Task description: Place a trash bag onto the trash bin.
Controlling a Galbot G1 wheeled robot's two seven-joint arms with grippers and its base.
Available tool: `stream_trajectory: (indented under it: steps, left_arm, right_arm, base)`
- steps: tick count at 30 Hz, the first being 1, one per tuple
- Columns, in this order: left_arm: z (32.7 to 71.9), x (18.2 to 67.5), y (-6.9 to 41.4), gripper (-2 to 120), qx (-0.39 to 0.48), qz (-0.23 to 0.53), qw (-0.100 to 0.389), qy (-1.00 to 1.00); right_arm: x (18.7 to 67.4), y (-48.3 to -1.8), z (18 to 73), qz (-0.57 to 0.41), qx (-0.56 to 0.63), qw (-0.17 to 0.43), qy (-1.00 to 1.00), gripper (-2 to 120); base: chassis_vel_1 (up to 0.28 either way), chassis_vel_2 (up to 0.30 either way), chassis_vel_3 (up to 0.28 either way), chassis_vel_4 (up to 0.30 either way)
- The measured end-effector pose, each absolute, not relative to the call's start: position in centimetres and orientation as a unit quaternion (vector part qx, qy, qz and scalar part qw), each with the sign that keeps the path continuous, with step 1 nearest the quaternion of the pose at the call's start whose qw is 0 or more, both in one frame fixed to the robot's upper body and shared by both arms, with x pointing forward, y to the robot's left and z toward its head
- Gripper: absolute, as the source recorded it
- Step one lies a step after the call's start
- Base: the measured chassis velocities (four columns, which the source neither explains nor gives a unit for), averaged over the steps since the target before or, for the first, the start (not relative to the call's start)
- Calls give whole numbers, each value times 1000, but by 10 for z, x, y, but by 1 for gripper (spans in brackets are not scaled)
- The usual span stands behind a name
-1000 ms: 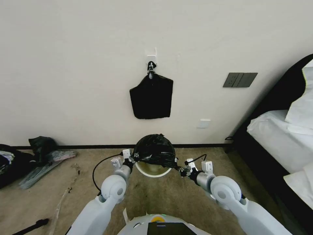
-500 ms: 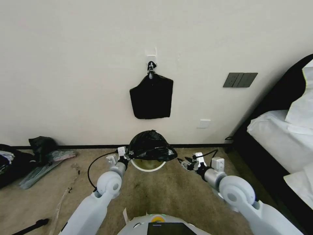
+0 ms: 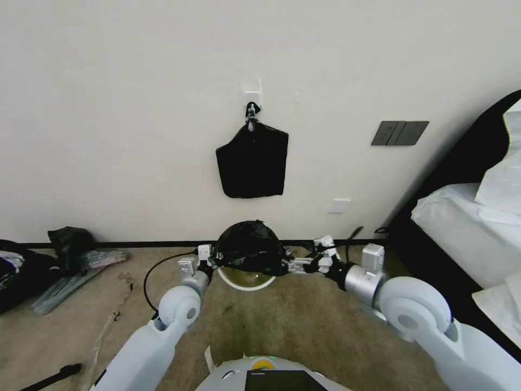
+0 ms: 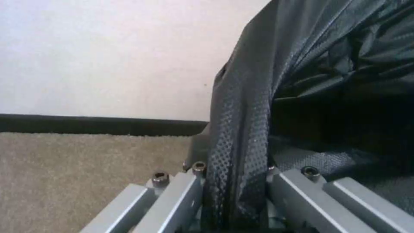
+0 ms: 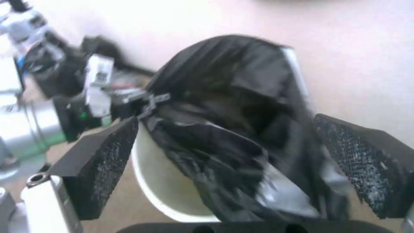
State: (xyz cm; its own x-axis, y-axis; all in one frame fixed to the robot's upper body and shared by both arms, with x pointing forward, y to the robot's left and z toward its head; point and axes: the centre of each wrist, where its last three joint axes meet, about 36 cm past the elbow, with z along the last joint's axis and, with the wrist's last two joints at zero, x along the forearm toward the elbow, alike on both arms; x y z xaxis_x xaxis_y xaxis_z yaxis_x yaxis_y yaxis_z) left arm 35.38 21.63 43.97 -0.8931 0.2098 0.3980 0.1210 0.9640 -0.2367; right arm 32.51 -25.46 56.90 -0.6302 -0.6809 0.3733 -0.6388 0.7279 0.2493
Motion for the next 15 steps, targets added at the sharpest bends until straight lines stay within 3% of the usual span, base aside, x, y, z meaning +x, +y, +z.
stream_trajectory:
  steps: [10,13,15]
  left_arm:
    - [441,344,220,3,-109,79,212,-968]
    - [442,342,220,3,-112,78,211,-968]
    - [442,341,219,3,-112,79,210,-968]
  right_arm:
    - [355,-247,552,-32,401,280,-872,100]
    - [359,-245,547,-29,406,289,-867,96]
    - [363,-245,541,-21,405,295,-865,87]
  base:
    - [0,0,0,0]
    - [0,0,0,0]
    - [0,0,0,0]
